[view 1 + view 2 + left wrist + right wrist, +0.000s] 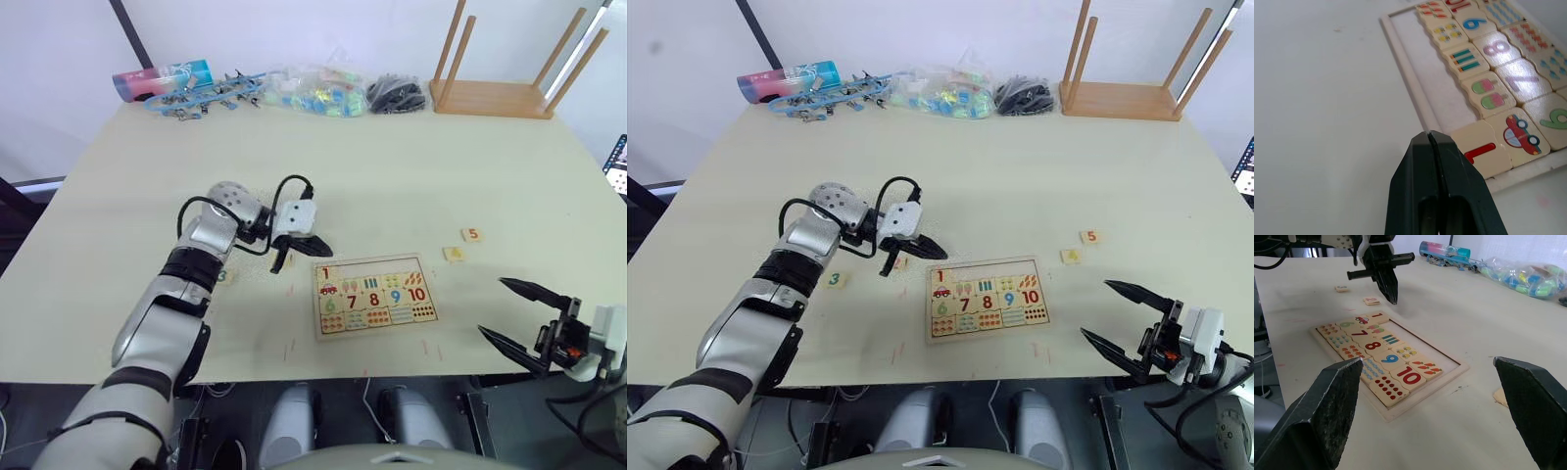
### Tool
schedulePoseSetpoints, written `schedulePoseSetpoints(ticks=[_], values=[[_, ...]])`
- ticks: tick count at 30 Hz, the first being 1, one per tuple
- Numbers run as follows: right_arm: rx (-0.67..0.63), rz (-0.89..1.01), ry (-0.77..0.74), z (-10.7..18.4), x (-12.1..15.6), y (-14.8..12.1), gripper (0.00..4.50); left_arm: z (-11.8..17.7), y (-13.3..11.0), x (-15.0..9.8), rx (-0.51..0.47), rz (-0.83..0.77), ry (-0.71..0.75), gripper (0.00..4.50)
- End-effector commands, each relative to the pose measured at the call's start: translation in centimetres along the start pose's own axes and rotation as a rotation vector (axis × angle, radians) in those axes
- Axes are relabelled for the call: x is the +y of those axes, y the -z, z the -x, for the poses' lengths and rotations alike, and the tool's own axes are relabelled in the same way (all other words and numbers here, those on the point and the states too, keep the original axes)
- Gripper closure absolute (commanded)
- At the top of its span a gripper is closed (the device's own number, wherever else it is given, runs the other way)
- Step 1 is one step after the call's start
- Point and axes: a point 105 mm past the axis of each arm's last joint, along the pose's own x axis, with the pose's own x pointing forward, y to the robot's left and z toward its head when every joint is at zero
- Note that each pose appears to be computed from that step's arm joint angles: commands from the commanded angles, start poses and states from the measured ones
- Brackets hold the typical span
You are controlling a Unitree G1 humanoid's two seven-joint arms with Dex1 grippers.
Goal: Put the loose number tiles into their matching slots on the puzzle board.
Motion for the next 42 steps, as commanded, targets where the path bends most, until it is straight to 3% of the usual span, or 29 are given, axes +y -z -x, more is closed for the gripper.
schedulePoseSetpoints(ticks=[1, 13, 19, 20, 21, 28, 29, 38, 42], values=[[-0.009, 0.024, 0.0, 0.4, -0.5, -0.6, 0.0, 1.6, -0.9, 0.6, -0.048, 0.006, -0.079, 4.48], [0.006, -0.013, 0.015, 1.4, -0.9, 0.2, 0.0, 8.0, 1.4, -2.9, -0.199, 0.289, -0.379, 4.48], [0.015, -0.015, 0.049, 2.1, -1.2, 0.2, 0.0, 10.7, 2.5, -5.1, -0.215, 0.355, -0.549, 4.48], [0.018, -0.014, 0.055, 2.2, -1.3, 0.2, 0.0, 11.0, 2.5, -5.6, -0.225, 0.363, -0.563, 3.93], [0.019, -0.014, 0.059, 2.3, -1.4, 0.1, 0.0, 11.1, 2.4, -6.0, -0.233, 0.369, -0.567, 3.73], [0.014, -0.028, 0.107, 2.7, -0.9, -0.2, 0.0, 12.2, 4.2, -10.1, -0.232, 0.467, -0.694, 0.37], [0.016, -0.031, 0.111, 2.8, -0.7, -0.3, 0.0, 12.2, 4.4, -10.7, -0.23, 0.48, -0.706, 0.05], [0.024, -0.041, 0.193, 3.3, 0.6, -0.2, 0.0, 12.8, 6.7, -16.5, -0.191, 0.603, -0.828, 0.05], [0.02, -0.047, 0.222, 3.3, 1.0, -0.1, 0.0, 13.1, 7.3, -17.7, -0.172, 0.633, -0.873, 0.05]])
